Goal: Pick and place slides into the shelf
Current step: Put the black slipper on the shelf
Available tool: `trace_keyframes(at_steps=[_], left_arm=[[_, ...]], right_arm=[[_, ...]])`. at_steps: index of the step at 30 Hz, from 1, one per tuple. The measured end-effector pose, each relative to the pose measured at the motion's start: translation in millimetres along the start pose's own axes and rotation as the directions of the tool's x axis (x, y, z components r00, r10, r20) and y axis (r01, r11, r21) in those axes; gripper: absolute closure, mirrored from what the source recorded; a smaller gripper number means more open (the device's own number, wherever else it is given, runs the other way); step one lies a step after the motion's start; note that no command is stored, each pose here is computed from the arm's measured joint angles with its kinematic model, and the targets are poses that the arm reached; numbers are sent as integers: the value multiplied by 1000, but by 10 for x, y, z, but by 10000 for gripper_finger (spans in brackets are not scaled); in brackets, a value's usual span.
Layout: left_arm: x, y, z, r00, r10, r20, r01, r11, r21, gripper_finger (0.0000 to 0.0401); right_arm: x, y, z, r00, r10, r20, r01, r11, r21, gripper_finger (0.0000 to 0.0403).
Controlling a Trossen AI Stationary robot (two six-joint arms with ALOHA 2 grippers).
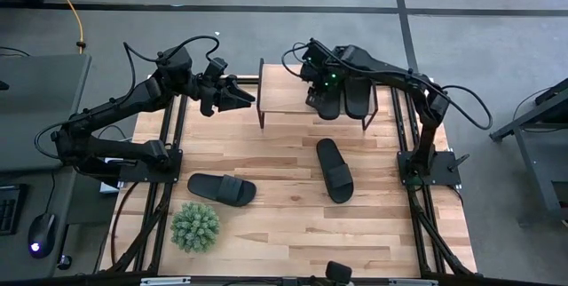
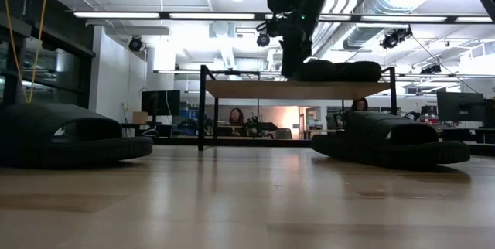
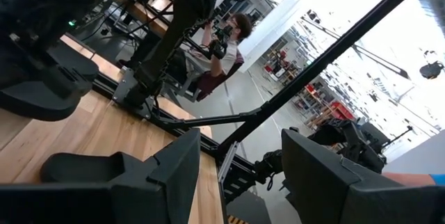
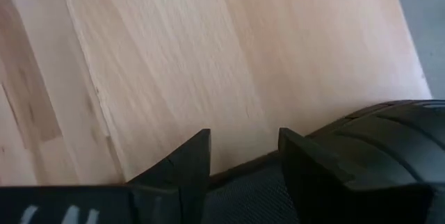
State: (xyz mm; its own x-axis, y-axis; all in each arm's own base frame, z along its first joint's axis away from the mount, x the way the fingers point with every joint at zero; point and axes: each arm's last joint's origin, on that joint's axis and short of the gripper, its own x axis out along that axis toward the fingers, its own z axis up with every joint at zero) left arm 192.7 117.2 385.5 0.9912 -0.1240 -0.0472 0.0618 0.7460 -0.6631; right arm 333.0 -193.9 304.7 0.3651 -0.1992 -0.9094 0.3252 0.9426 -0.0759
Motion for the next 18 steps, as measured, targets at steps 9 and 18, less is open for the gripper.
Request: trace_keyframes(at_steps=[9, 18], left_arm=[[-1, 1, 2, 1000, 5, 5, -5, 1000, 0, 215], [0, 2, 1, 1000, 5, 4, -5, 1000, 2, 215]], right_arm=[[-24, 26, 74, 990, 109, 88, -113, 993, 41, 242], [-55, 238, 210, 930, 301, 212, -325, 941, 91, 242]])
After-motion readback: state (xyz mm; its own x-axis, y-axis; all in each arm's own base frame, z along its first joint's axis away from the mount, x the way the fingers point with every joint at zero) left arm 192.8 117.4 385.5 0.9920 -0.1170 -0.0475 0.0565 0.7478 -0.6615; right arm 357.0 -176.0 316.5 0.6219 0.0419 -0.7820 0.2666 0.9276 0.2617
